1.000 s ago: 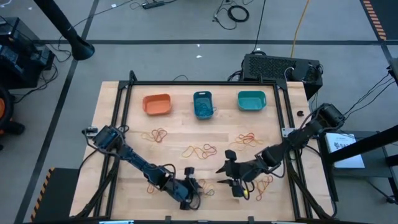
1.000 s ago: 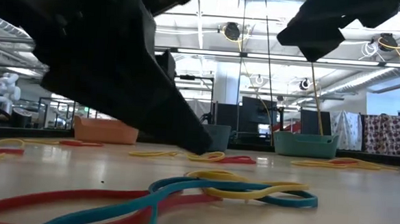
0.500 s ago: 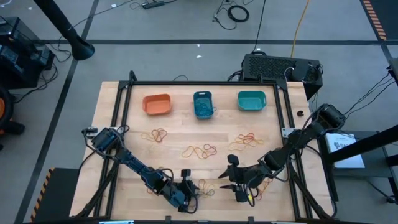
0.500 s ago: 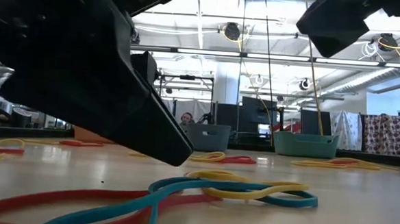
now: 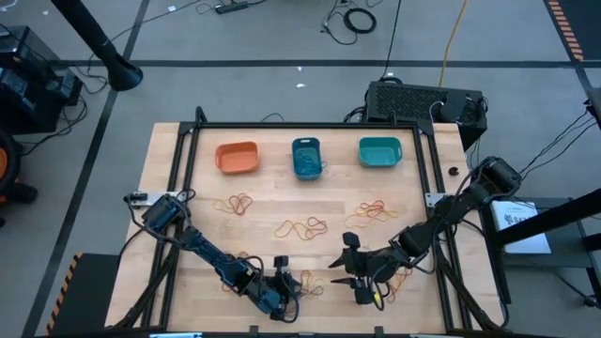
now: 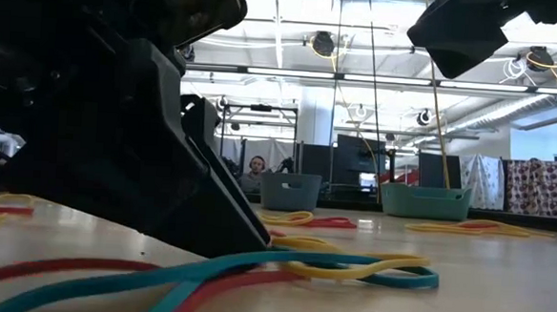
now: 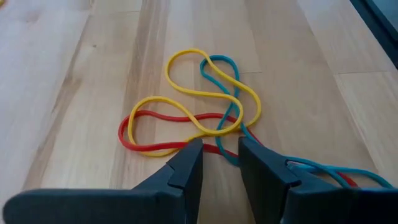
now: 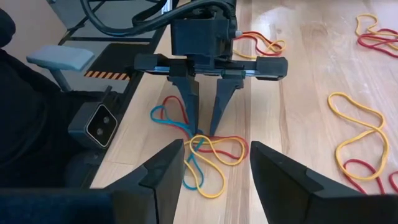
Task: Sort rubber bands into baskets
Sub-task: Put the blue rubber band into the blue bin
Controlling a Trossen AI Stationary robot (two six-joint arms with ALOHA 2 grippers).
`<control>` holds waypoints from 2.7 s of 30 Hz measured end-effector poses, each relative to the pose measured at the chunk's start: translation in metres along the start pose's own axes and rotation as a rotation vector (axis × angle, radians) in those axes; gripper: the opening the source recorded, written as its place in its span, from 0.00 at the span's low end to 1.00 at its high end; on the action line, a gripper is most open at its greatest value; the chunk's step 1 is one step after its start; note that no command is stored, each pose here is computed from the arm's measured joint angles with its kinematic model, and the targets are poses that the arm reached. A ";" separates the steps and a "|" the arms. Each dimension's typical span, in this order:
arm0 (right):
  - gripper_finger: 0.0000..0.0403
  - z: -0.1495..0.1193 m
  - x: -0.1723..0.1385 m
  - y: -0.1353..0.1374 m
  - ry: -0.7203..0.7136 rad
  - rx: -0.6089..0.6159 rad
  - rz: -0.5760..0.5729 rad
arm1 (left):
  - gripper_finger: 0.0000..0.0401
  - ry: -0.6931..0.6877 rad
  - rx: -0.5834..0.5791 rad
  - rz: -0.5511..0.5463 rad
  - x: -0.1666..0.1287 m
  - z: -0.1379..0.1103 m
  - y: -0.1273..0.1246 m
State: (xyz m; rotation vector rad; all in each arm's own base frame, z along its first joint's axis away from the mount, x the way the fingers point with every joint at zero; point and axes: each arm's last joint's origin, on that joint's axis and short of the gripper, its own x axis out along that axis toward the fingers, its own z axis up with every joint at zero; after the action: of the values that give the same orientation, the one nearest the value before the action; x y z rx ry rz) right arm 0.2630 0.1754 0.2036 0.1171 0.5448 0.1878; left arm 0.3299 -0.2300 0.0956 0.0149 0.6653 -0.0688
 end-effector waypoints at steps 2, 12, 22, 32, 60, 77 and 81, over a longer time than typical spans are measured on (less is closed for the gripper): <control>0.44 0.000 0.000 0.000 0.000 0.000 0.000 | 0.25 0.002 0.003 -0.006 0.000 0.000 0.000; 0.44 0.000 0.000 0.000 0.000 0.000 0.000 | 0.07 0.006 0.059 -0.027 0.000 0.000 0.000; 0.44 0.000 0.000 0.000 0.001 -0.001 0.001 | 0.01 -0.016 0.156 0.020 -0.021 0.020 0.005; 0.44 0.000 0.000 0.000 0.002 -0.001 0.001 | 0.00 -0.066 0.221 0.041 -0.080 0.059 0.012; 0.44 0.003 0.003 -0.009 -0.002 -0.047 -0.025 | 0.00 -0.050 -0.085 0.602 -0.150 0.124 0.306; 0.44 -0.001 0.004 -0.014 0.056 -0.158 -0.045 | 0.00 -0.113 -0.324 0.443 -0.109 0.094 0.398; 0.44 -0.001 0.004 -0.014 0.056 -0.154 -0.045 | 0.00 -0.071 -0.328 0.448 -0.099 0.088 0.396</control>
State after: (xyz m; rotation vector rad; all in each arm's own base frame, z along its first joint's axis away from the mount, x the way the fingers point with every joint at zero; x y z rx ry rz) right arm 0.2674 0.1626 0.1984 -0.0506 0.5861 0.1889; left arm 0.3337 0.1681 0.2225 -0.1540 0.5835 0.4693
